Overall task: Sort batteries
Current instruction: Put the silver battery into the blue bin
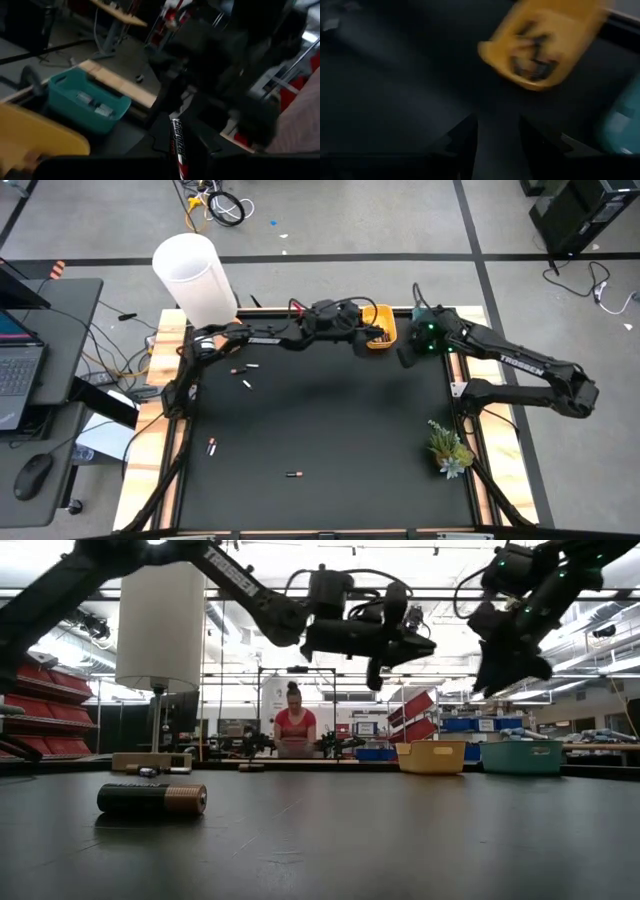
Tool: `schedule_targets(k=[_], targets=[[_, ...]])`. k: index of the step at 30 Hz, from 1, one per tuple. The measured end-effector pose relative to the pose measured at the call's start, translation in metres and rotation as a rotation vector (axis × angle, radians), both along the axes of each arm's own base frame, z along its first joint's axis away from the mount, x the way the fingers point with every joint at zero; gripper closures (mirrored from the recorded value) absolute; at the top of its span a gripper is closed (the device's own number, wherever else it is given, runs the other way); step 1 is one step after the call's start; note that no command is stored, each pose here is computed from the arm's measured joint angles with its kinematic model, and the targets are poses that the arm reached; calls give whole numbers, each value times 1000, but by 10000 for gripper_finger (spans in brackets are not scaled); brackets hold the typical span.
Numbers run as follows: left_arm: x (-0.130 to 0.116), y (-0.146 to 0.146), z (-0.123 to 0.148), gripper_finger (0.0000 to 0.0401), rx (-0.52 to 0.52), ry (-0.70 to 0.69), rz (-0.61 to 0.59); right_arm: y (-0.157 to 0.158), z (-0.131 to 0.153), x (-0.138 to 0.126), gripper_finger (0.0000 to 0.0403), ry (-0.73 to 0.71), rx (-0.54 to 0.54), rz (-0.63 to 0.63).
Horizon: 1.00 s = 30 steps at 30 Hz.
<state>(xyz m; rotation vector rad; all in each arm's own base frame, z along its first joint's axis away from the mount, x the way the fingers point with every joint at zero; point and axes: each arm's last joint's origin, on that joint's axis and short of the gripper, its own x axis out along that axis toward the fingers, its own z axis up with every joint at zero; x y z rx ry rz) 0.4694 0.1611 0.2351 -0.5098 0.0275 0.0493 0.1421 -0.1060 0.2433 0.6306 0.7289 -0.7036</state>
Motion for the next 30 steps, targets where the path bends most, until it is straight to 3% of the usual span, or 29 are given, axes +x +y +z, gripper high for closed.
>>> schedule_targets(k=[7,11,14,18,21,24,30], targets=[[30,17,-20,364,-108,-14,-13,7,10,-20,252,89,-32,-235],[46,23,-27,364,-150,-43,-38,6,30,-21,257,37,-99,-276],[54,25,-34,364,-173,-41,-49,6,40,-21,262,13,-90,-308],[55,32,-34,364,-287,-53,-79,9,34,-18,265,5,-34,-168],[51,36,-28,364,-353,-96,-169,14,32,-12,263,-108,-17,-15],[46,41,-17,364,-397,-154,-287,19,37,-13,264,-219,-64,46],[34,48,3,364,-491,-256,-447,24,41,-11,263,-195,-200,209]])
